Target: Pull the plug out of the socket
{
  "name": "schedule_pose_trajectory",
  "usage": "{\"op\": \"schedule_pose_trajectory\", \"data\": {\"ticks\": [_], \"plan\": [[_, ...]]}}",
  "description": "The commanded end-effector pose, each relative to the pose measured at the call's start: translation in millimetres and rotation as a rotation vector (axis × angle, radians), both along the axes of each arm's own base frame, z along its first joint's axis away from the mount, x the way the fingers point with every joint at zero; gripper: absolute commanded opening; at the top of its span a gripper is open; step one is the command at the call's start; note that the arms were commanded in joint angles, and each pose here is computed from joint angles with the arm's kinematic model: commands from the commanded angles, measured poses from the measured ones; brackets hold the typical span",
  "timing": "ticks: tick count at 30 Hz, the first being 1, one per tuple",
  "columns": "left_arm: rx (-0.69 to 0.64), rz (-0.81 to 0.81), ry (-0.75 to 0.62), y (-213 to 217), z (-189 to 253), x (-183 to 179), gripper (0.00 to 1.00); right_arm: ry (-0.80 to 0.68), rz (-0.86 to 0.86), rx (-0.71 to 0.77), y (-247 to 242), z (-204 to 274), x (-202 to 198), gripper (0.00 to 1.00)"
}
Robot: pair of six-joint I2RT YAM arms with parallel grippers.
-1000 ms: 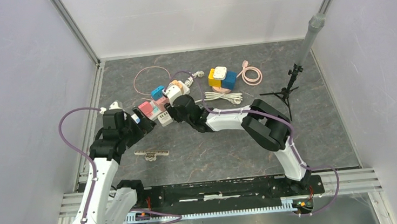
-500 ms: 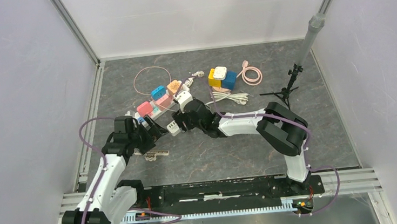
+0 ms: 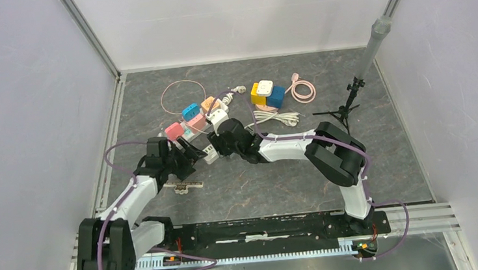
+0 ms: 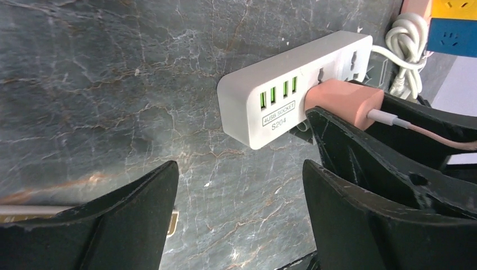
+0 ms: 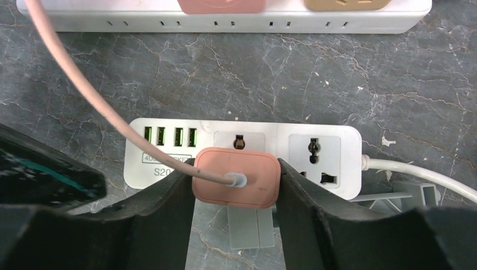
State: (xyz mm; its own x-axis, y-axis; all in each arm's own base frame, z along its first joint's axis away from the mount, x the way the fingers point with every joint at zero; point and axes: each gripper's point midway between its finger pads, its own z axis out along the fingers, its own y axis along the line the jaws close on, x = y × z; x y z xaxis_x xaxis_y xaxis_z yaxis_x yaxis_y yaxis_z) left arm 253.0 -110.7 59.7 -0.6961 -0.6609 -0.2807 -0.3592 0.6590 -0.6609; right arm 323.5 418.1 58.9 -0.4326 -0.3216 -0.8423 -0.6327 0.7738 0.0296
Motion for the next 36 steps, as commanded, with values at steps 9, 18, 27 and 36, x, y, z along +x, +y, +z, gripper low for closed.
{"op": "schedule_pose_trajectory", "data": {"ticks": [9,18,27,36], "plan": [[0.034,0.011,-0.014,-19.3,-14.1,29.7,0.63,-0.003,0.002,0.035,5.8,7.5,1.8,0.30],[0.122,0.105,0.057,-0.4,-37.2,14.2,0.61,-0.009,0.007,0.039,0.3,12.6,-2.3,0.09],[0.208,0.150,0.176,15.1,-64.7,-9.2,0.52,-0.037,0.024,0.093,7.1,36.8,-1.8,0.00],[0.264,0.116,0.220,9.9,-73.7,-13.4,0.45,-0.096,0.017,0.231,33.6,112.4,16.1,0.00]]}}
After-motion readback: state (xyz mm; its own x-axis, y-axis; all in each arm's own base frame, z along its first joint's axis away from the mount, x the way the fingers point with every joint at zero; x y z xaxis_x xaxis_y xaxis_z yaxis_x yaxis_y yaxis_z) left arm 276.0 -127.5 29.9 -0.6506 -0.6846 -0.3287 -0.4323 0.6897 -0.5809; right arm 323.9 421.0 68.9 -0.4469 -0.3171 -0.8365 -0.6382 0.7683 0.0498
